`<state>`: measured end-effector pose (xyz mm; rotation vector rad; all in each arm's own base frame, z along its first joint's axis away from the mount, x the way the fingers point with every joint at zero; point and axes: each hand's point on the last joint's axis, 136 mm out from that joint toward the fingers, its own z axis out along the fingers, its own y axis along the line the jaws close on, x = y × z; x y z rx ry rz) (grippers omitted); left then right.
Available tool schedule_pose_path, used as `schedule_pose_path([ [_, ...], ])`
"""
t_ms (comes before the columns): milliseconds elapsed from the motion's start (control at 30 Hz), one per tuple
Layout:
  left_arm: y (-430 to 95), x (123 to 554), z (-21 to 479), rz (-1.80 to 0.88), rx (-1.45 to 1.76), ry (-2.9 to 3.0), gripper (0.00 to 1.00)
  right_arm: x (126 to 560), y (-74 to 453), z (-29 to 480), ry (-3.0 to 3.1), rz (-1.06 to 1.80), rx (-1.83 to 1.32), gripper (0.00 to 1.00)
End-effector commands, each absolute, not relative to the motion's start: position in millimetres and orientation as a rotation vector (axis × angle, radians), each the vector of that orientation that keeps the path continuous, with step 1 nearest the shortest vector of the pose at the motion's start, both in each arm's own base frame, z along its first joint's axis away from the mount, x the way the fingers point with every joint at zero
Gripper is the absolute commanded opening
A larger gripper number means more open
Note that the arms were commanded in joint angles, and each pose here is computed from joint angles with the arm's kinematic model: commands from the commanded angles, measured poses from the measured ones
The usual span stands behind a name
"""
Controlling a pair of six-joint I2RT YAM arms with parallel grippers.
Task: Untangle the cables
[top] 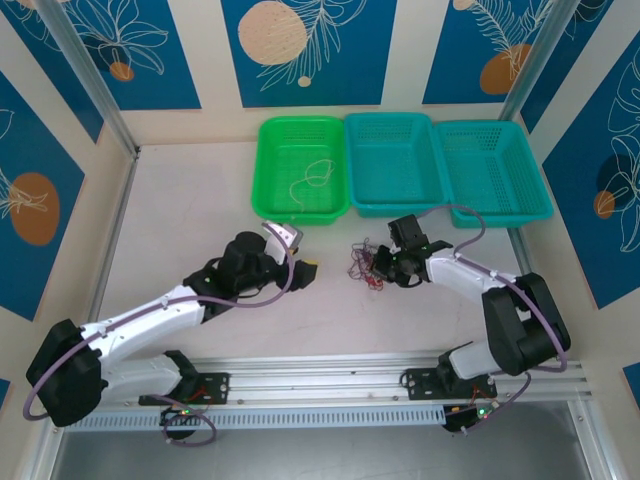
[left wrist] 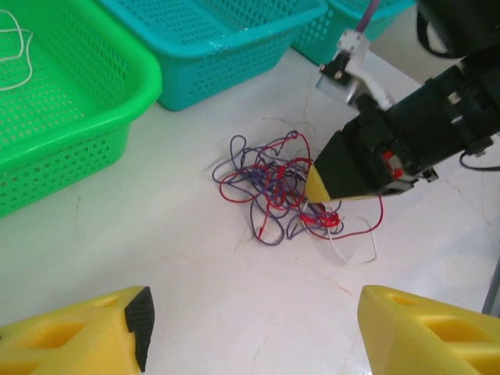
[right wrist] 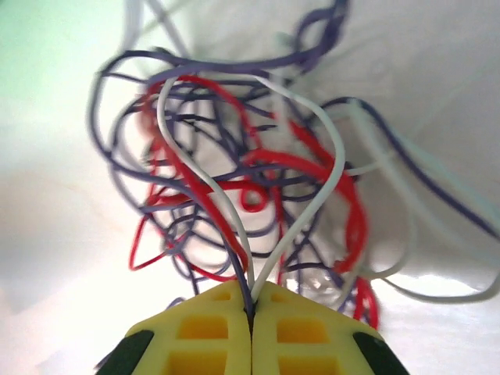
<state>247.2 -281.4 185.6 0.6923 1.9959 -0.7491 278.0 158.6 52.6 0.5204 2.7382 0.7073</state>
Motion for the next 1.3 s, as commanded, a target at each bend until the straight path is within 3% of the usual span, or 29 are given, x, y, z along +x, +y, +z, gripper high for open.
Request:
schedule_pose_path([
  [0,-281.4,241.0,170.0,-0.756,0.722,2.037,0.7,284.4,182.3,90.6,2.627,0.948,0.469,0.0],
  [200,-285.9,242.6,165.5,-0.848,0.716,2.052,0.7,279.9,191.1,120.5,2.583,1.089,0.569,0.0],
  [400,-321.7,197.7,177.7,-1.119,1.075,1.732,0.7,273.0,195.4,130.4,2.527,1.173,0.803,0.01],
  [567,-342.6,165.2,178.1,-0.973,1.328,1.43,0.71,268.6,191.8,137.8,2.533,1.101,0.934,0.0],
  [700,-359.5,175.4,179.2,-0.82,1.323,1.346,0.71,263.8,190.7,138.3,2.53,1.093,1.057,0.0],
  [1067,-398.1,213.0,169.4,-0.732,1.115,1.39,0.69,259.2,191.0,147.4,2.492,1.065,1.139,0.0],
  [1167,-403.8,216.9,166.7,-0.732,1.098,1.411,0.51,258.6,189.8,148.3,2.489,1.059,1.15,0.0],
  [1267,-401.7,220.3,166.6,-0.721,1.071,1.427,0.28,257.2,184.7,146.2,2.492,1.022,1.166,0.0],
])
